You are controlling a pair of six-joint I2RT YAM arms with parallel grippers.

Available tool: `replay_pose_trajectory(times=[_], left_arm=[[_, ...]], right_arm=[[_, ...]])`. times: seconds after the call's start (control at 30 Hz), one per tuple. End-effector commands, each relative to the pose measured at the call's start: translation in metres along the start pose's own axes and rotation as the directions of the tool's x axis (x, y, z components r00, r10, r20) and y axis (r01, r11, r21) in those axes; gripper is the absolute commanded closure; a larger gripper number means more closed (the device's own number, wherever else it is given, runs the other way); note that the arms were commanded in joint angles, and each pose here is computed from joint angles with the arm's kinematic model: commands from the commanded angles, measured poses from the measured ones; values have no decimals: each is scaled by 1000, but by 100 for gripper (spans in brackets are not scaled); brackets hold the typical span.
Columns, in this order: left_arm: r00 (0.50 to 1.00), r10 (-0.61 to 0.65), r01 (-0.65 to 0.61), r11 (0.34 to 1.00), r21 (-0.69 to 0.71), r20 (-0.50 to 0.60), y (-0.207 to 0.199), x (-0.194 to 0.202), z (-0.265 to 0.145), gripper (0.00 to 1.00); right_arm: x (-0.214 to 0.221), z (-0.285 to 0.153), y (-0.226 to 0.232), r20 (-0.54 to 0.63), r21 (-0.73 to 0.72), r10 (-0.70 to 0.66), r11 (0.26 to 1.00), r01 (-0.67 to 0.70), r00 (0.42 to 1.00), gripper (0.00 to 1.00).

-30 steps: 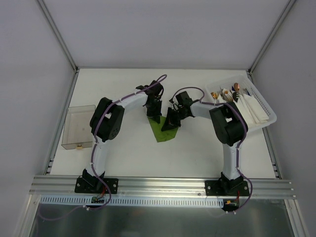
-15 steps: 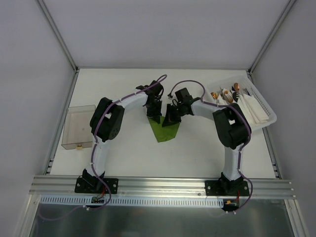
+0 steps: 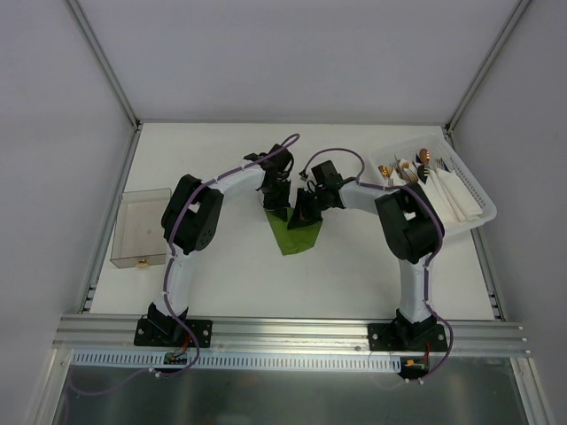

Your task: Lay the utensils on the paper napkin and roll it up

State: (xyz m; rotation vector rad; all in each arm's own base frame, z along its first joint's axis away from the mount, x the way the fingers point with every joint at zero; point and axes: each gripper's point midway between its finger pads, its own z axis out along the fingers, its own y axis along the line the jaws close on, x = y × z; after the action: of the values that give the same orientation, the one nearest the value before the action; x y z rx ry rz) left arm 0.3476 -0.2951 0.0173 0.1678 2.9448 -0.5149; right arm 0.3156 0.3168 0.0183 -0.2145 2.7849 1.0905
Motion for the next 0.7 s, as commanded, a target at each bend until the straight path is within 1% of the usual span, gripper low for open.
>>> replay_pose_trajectory(times=[0.0,0.37,0.67], left_arm=[[997,-12,6,997,-81,-79,21,19,18,100],[993,-52,46,997,-62,-102,25,22,20,100],[992,-63,56,996,-64,-112,27,24,22,100]], right_arm=[[6,7,6,-11,-6,-17,1000,17,1000,100],[45,-6,-14,-93,63,-18,998,24,995,100],[62,-14,-10,-148,61,-35,997,45,988,100]])
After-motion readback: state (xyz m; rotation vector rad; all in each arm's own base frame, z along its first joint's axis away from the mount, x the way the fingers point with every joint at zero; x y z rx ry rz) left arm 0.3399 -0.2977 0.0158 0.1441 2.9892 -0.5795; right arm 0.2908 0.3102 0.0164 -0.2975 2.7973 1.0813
